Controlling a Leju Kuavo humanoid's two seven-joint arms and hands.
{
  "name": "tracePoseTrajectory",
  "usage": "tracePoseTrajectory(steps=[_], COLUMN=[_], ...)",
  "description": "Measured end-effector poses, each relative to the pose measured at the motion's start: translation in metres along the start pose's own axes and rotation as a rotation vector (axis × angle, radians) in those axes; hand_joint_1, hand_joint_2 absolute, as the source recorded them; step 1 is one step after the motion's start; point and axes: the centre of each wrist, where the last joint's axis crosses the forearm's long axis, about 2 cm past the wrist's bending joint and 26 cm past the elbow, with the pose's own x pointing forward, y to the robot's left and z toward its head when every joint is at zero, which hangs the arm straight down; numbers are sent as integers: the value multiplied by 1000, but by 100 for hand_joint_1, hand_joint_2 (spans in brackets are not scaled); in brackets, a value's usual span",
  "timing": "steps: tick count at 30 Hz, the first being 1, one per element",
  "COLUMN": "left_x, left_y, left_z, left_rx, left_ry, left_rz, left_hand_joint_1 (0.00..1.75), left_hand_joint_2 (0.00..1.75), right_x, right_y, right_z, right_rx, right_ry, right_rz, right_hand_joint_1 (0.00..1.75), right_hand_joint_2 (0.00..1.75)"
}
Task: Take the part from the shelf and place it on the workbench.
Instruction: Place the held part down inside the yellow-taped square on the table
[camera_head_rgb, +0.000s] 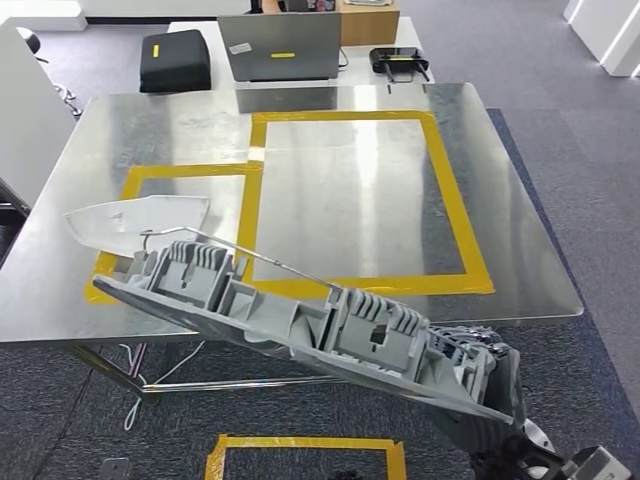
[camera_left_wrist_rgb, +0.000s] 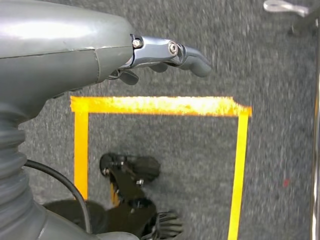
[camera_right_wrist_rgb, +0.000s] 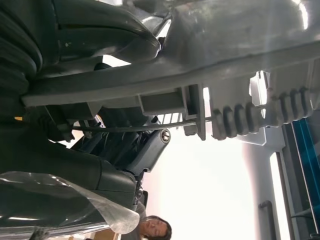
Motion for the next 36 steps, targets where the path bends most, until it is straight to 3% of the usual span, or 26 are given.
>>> tracePoseTrajectory(steps=[36], left_x=[2], left_y=[0], left_z=[-1], left_rx=[1], left_ry=[-4], left_rz=[1], left_hand_joint_1=[0], left_hand_joint_2=[175], right_x=[0], right_y=[-1], right_z=[-1], right_rx=[1], right_ry=[0], right_rz=[3], right_hand_joint_1=[175], right_hand_joint_2=[175])
